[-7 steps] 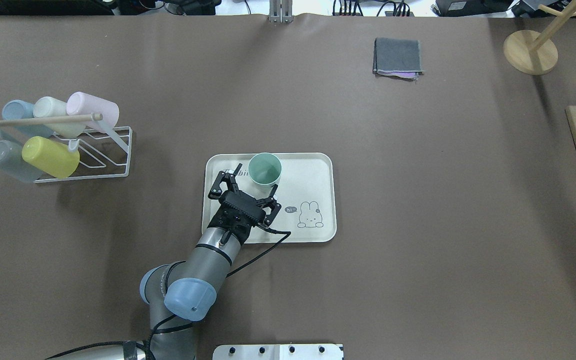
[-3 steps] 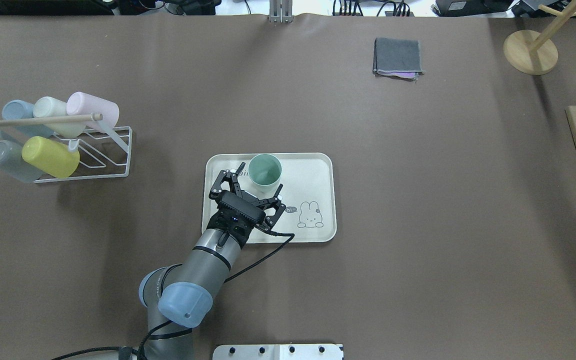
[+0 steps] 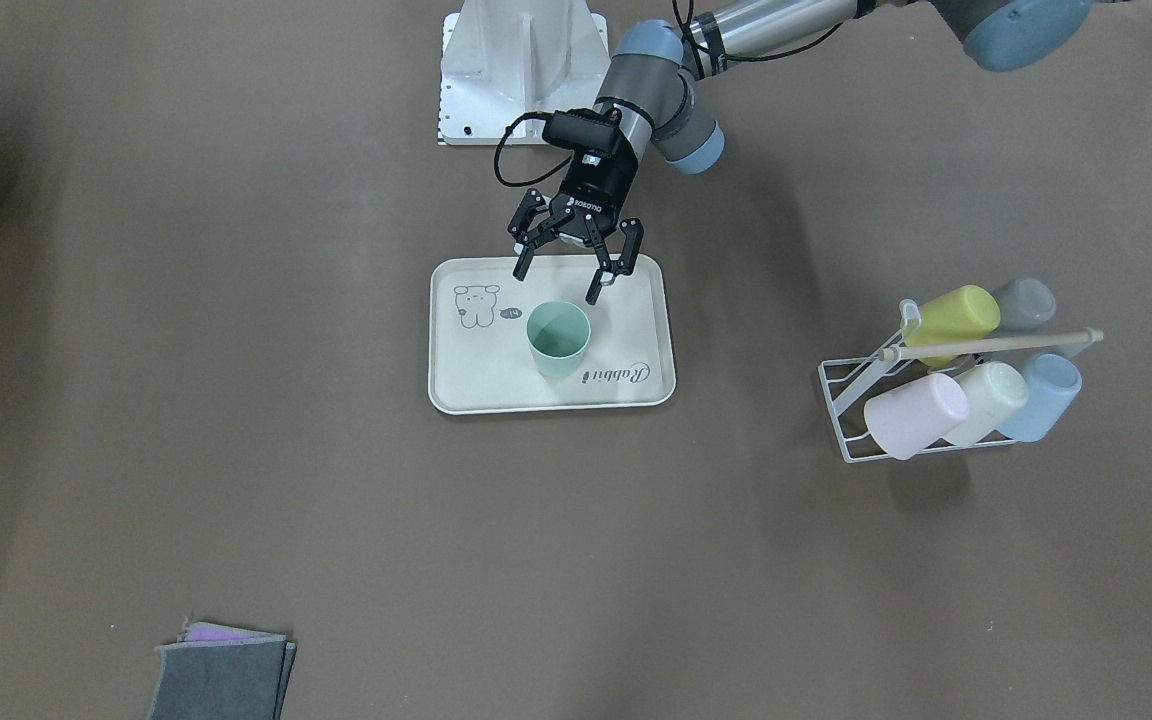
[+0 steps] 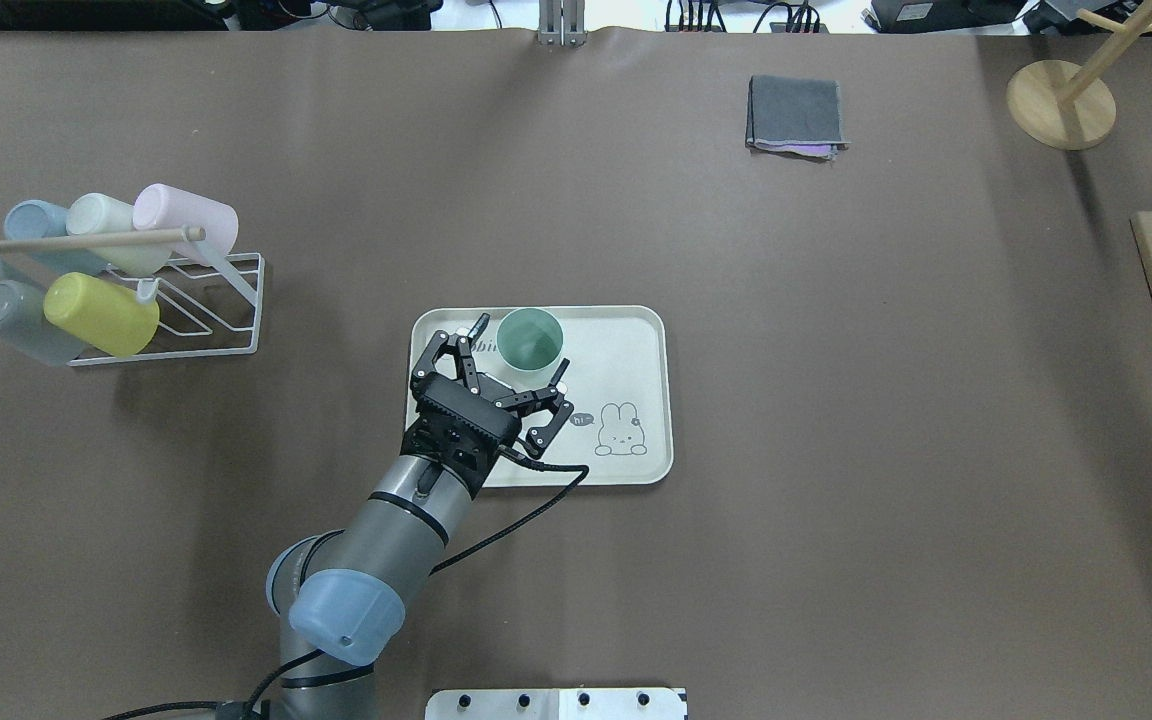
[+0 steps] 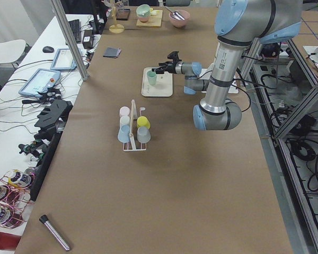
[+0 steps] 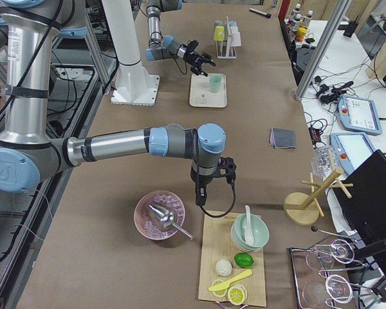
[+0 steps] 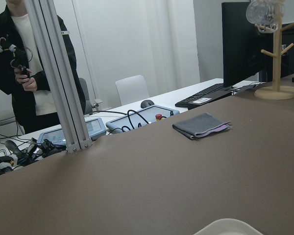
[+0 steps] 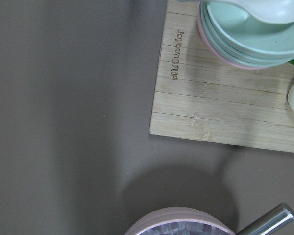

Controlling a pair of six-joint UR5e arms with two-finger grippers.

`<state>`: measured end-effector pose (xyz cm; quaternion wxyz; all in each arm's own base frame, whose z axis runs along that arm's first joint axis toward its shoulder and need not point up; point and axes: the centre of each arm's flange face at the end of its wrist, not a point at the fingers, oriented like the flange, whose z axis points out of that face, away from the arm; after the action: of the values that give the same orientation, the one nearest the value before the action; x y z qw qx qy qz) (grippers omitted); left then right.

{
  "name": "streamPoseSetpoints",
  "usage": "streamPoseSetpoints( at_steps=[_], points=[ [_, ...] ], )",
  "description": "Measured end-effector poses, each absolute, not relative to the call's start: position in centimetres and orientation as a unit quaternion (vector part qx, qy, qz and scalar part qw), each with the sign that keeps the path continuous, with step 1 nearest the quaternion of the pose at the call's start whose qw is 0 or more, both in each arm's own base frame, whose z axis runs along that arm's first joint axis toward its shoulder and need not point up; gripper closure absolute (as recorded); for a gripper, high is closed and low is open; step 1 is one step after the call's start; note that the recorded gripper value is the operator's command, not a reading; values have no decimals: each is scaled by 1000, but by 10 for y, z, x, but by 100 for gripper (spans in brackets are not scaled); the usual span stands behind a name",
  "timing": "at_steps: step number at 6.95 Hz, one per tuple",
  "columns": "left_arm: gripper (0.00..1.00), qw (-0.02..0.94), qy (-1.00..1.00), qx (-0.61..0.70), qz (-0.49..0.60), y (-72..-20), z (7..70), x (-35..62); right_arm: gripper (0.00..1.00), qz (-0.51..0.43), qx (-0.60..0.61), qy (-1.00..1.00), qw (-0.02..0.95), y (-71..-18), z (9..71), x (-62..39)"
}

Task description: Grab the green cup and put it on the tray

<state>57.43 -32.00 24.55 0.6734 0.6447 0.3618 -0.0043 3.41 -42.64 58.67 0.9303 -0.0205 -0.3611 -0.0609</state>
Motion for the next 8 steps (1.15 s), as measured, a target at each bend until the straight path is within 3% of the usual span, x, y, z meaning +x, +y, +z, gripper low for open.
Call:
streamPoseSetpoints(
  at_steps=[4,8],
  points=[
    [2,667,247,694,112,-304,293,464,0,-62,-19,-361,930,-427,585,34],
    [2,670,81,686,272,-281,419,349,0,-65,-13,-361,930,-431,580,34]
  ],
)
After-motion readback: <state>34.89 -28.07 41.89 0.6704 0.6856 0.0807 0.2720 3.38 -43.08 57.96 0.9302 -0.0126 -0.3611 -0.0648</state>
